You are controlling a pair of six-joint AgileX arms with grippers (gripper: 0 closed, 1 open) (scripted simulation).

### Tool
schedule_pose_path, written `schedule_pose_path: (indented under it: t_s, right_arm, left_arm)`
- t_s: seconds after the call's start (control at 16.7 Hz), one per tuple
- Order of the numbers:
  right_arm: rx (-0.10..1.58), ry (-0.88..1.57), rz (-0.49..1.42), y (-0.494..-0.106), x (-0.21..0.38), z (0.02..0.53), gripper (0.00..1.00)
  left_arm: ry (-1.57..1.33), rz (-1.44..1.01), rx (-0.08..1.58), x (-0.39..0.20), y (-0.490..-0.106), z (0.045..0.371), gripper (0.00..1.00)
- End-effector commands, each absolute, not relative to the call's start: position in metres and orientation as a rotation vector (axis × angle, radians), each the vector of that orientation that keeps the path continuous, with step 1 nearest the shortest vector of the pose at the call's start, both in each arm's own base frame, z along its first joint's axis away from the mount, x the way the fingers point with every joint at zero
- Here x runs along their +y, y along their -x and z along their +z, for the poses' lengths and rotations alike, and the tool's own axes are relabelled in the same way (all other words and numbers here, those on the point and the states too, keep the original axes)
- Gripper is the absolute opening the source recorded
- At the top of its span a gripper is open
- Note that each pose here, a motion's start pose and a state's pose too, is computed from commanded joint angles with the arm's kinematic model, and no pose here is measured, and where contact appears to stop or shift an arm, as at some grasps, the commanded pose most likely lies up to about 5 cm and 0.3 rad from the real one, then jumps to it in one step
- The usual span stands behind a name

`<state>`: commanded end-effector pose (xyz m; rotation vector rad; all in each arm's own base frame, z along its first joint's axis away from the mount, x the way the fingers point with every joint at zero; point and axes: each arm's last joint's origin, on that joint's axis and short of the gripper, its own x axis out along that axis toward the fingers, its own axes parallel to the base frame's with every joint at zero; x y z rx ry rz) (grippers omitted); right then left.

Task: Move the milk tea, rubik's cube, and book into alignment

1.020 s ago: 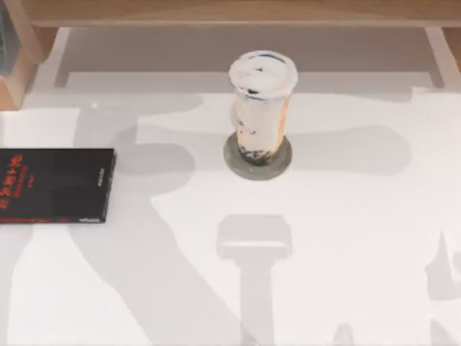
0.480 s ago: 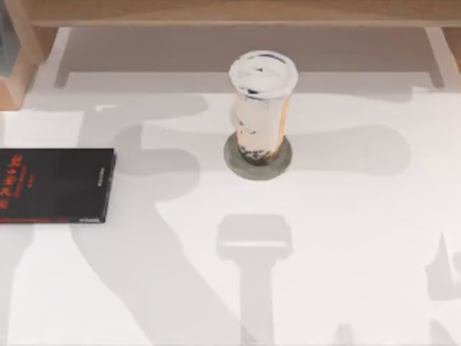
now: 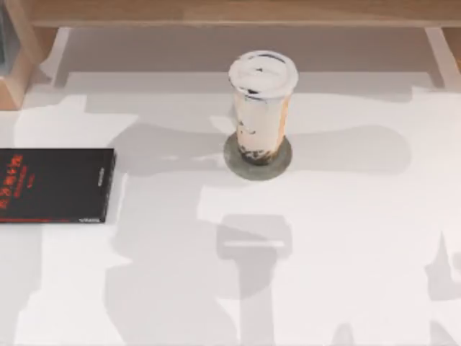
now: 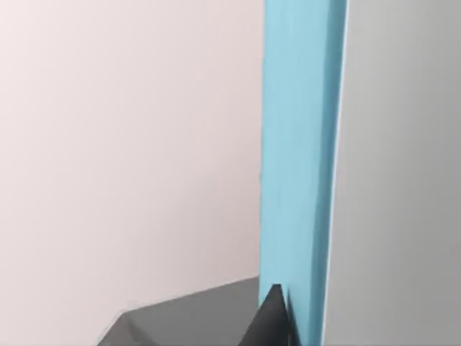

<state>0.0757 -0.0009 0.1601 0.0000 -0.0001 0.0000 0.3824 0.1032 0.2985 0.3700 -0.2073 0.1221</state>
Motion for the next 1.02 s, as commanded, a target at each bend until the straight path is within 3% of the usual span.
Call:
schedule_pose_path:
  t_s: [0.18, 0.36, 0.54, 0.84, 1.02]
  right_arm:
    - [0.000, 0.000, 0.000, -0.076, -0.001, 0.160, 1.00]
    - [0.000, 0.000, 0.000, -0.076, -0.001, 0.160, 1.00]
    - [0.000, 0.000, 0.000, -0.076, -0.001, 0.160, 1.00]
    - [0.000, 0.000, 0.000, -0.076, -0.001, 0.160, 1.00]
    - [0.000, 0.000, 0.000, -0.076, -0.001, 0.160, 1.00]
  left_arm:
    - [-0.621, 0.212, -0.264, 0.083, -0.336, 0.299, 0.00]
    - [-0.878, 0.263, -0.222, 0.063, -0.300, 0.274, 0.00]
    - [-1.121, 0.190, -0.066, 0.041, -0.278, 0.224, 0.00]
    - [-1.439, -0.197, 0.260, 0.007, -0.250, 0.126, 0.00]
    - [-1.525, -0.400, 0.364, -0.004, -0.235, 0.092, 0.00]
